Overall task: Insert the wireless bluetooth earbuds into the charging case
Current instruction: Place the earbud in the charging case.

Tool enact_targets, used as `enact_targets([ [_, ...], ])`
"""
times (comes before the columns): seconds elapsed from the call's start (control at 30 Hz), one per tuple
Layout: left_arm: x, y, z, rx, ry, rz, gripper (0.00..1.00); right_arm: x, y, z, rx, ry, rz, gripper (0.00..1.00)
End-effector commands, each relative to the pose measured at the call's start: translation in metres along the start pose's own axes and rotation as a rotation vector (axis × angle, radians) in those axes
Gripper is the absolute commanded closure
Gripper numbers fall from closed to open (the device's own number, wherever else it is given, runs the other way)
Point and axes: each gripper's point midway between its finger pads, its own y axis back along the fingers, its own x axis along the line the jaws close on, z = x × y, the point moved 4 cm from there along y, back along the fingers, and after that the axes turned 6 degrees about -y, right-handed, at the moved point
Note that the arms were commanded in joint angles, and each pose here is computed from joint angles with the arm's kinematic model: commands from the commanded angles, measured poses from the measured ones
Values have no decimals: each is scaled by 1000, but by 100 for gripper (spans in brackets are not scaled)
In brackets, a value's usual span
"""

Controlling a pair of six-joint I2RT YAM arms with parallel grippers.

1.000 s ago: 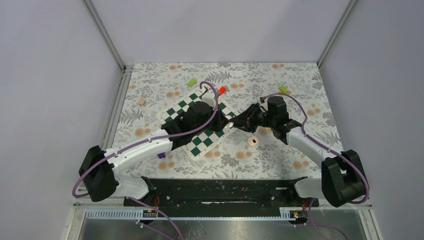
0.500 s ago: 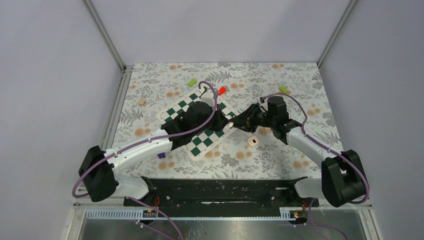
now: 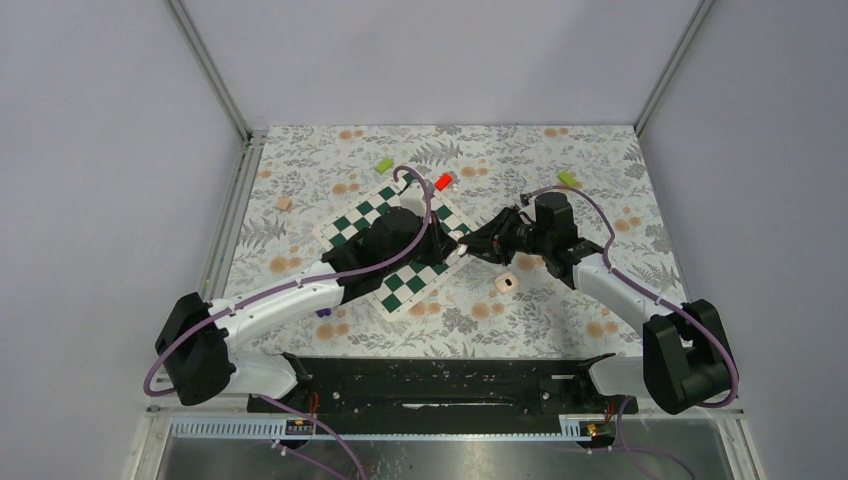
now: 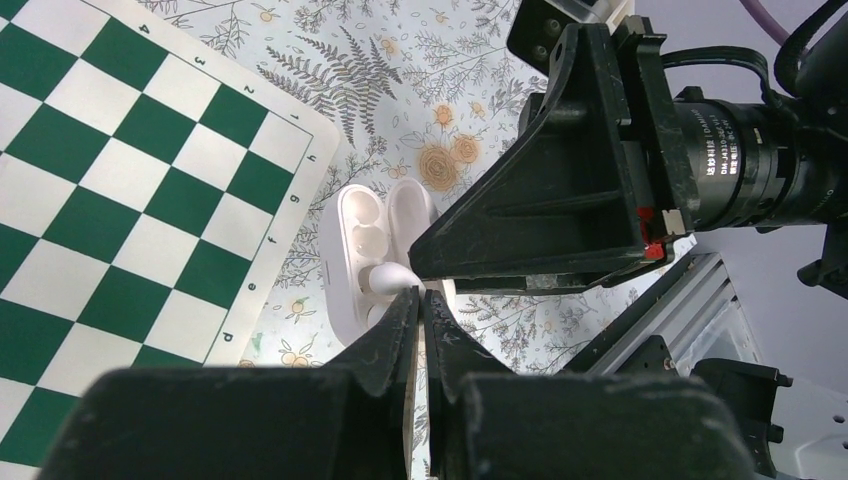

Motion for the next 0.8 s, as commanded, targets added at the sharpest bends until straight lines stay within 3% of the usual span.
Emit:
enact_targets([
  [0.0, 2, 1, 6, -51, 26, 10, 100, 14, 2, -4, 24, 40, 57, 100],
  [0.37, 11, 1, 5, -42, 3, 70, 100, 14, 2, -4, 23, 40, 58, 100],
  [0.67, 6, 11, 20, -76, -4, 67, 78, 14, 4, -5, 21, 43, 61, 100],
  [0.77, 3, 16, 26, -101, -5, 59, 77, 14, 4, -5, 20, 43, 61, 100],
])
